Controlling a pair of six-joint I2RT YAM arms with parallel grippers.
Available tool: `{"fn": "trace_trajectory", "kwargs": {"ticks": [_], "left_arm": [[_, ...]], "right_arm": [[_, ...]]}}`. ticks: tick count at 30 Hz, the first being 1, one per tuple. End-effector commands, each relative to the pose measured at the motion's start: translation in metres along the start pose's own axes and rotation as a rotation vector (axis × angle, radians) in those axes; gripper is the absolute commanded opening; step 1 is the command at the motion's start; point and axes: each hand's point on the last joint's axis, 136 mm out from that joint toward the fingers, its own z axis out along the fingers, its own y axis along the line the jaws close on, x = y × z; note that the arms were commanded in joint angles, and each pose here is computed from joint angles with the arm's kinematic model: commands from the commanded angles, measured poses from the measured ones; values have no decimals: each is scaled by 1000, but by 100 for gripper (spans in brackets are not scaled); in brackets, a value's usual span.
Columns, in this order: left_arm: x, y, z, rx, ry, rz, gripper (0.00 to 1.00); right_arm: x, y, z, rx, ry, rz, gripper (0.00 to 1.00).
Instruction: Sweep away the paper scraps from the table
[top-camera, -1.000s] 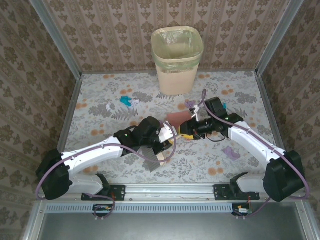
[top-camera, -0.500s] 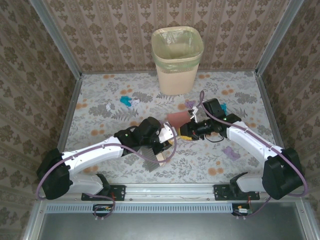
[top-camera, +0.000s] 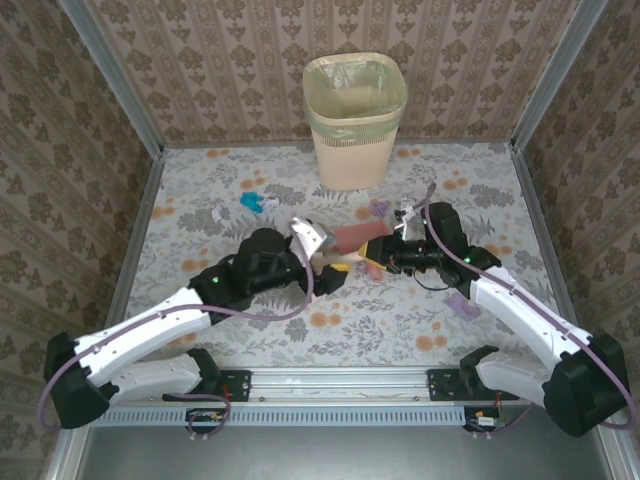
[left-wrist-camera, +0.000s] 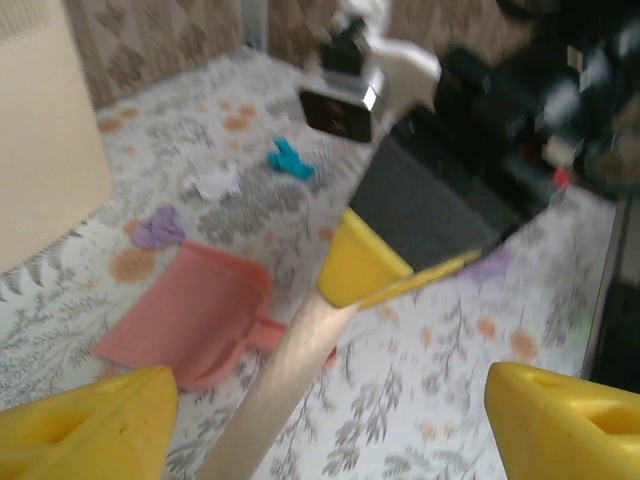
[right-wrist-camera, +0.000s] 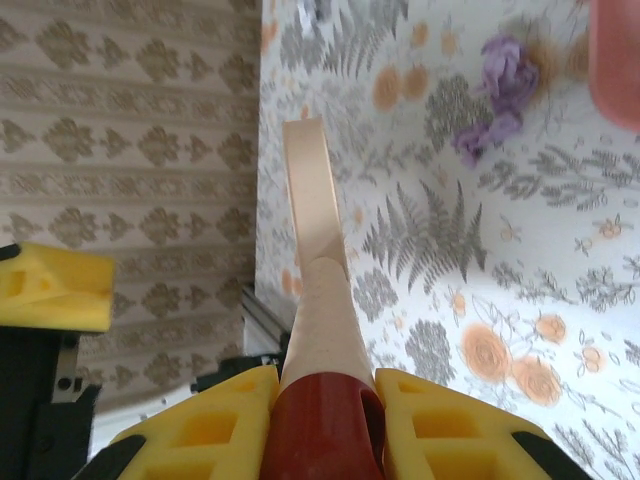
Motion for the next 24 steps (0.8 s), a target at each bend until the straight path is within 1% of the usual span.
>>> {"fn": "trace_trajectory", "kwargs": {"ticks": [1, 4, 6, 8, 9, 11, 14, 19, 24], "left_arm": [[-18, 12, -11, -45, -114, -241, 81], [-21, 18, -17, -64, -150, -352, 81], [-18, 30, -19, -124, -164, -431, 80], [-7, 45, -18, -201, -155, -530, 79], [-3, 47, -16, -209, -153, -570, 78], [6, 45, -5, -181, -143, -668, 77], [9, 36, 11, -112, -121, -748, 75], [10, 24, 33, -36, -92, -843, 74], [8, 8, 55, 32, -66, -892, 74]], "right_arm": [[-25, 13, -12, -54, -167, 47, 0], [-34, 14, -22, -76, -262, 72, 0], [-39, 11, -31, -72, -323, 82, 0], [-40, 9, -39, -72, -368, 91, 0], [-41, 8, -42, -75, -387, 93, 0], [-42, 6, -49, -82, -431, 93, 0], [-41, -3, -62, -64, -501, 90, 0], [-41, -12, -88, -13, -624, 34, 0], [-39, -24, -102, 27, -691, 11, 0]]}}
